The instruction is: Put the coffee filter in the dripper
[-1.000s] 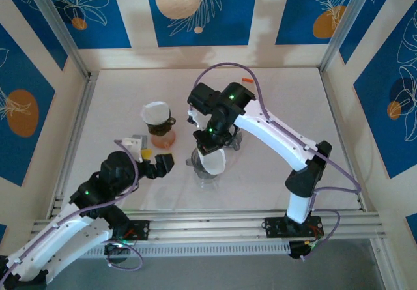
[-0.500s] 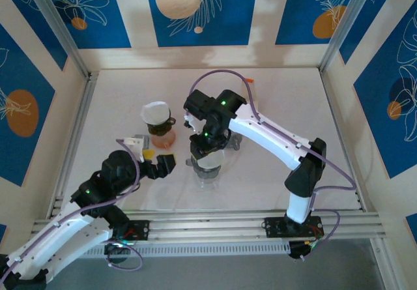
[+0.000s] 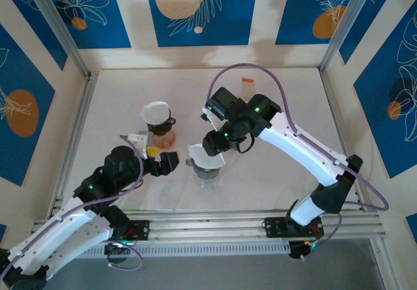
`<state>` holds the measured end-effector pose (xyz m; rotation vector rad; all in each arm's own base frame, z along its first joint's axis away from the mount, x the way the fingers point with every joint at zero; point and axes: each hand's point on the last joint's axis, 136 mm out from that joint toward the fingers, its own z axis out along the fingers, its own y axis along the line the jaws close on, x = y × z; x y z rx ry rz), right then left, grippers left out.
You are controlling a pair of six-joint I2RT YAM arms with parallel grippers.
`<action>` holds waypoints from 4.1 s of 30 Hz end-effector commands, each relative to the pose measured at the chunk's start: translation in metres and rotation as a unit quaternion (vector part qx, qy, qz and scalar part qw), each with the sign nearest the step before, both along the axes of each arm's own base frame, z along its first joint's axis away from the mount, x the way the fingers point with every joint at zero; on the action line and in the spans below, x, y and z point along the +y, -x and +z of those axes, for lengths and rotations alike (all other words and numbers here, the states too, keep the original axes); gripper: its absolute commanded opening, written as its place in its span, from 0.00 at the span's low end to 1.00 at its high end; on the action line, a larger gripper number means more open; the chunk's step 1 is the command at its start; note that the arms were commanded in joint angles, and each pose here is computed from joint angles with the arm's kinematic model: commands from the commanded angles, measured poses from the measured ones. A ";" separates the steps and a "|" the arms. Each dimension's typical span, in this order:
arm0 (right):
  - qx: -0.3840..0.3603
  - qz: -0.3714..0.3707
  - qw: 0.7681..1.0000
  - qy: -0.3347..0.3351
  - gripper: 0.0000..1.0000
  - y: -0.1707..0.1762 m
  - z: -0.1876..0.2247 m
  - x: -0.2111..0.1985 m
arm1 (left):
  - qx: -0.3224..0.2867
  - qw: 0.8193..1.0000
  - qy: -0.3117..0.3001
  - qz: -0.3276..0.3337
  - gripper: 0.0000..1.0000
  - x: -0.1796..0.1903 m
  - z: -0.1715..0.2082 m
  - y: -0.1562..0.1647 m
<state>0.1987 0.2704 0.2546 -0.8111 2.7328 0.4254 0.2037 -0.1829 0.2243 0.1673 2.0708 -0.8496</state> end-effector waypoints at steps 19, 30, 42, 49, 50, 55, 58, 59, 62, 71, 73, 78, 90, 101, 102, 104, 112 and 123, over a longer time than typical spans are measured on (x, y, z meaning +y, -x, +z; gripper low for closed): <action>0.006 0.020 1.000 0.020 0.12 -0.014 -0.033 0.008 | 0.007 0.998 0.037 -0.044 0.98 -0.026 0.021 -0.005; -0.038 -0.027 0.997 0.064 0.00 -0.016 -0.035 -0.005 | 0.040 0.995 0.065 -0.061 0.95 -0.040 0.024 -0.007; -0.069 -0.024 0.993 0.096 0.00 -0.012 -0.040 -0.002 | 0.075 0.990 0.064 -0.102 0.83 -0.057 0.014 -0.006; -0.093 -0.026 0.987 0.132 0.00 -0.015 -0.041 -0.009 | 0.101 0.986 0.048 -0.121 0.71 -0.062 0.003 -0.002; -0.096 -0.028 0.986 0.136 0.00 -0.016 -0.042 -0.010 | 0.103 0.986 0.046 -0.124 0.70 -0.063 0.002 -0.002; -0.102 -0.025 0.984 0.142 0.00 -0.016 -0.043 -0.010 | 0.119 0.983 0.036 -0.134 0.65 -0.066 -0.009 0.000; -0.100 -0.021 0.984 0.147 0.00 -0.016 -0.046 -0.007 | 0.132 0.981 0.029 -0.137 0.62 -0.067 -0.017 0.001; -0.099 -0.020 0.984 0.148 0.00 -0.015 -0.048 -0.007 | 0.134 0.981 0.027 -0.139 0.61 -0.067 -0.019 0.001; -0.101 -0.018 0.983 0.150 0.00 -0.015 -0.049 -0.006 | 0.141 0.980 0.026 -0.137 0.61 -0.067 -0.023 0.001; -0.097 -0.012 0.983 0.157 0.03 -0.012 -0.054 -0.004 | 0.148 0.980 0.022 -0.130 0.59 -0.066 -0.026 0.001; -0.097 -0.012 0.983 0.157 0.06 -0.012 -0.054 -0.004 | 0.154 0.980 0.016 -0.126 0.57 -0.064 -0.030 0.001; -0.114 -0.021 0.982 0.150 0.27 -0.016 -0.044 -0.005 | 0.162 0.979 0.012 -0.126 0.55 -0.064 -0.033 0.002; -0.111 -0.024 0.990 0.084 0.30 -0.015 -0.028 0.001 | 0.164 0.978 0.014 -0.124 0.55 -0.064 -0.035 0.001; -0.109 -0.029 0.988 0.110 0.01 -0.016 -0.039 -0.009 | 0.166 0.978 0.021 -0.126 0.56 -0.066 -0.034 0.000; -0.109 -0.028 0.988 0.110 0.01 -0.016 -0.040 -0.009 | 0.168 0.978 0.019 -0.126 0.56 -0.066 -0.036 0.000; -0.106 -0.026 0.987 0.114 0.00 -0.015 -0.043 -0.009 | 0.174 0.977 0.017 -0.125 0.56 -0.067 -0.040 0.000; -0.096 -0.024 0.987 0.128 0.00 -0.012 -0.057 -0.009 | 0.170 0.975 0.050 -0.134 0.64 -0.072 -0.028 0.001; -0.102 -0.024 0.987 0.124 0.00 -0.012 -0.052 -0.008 | 0.172 0.977 0.061 -0.113 0.58 -0.064 -0.029 -0.005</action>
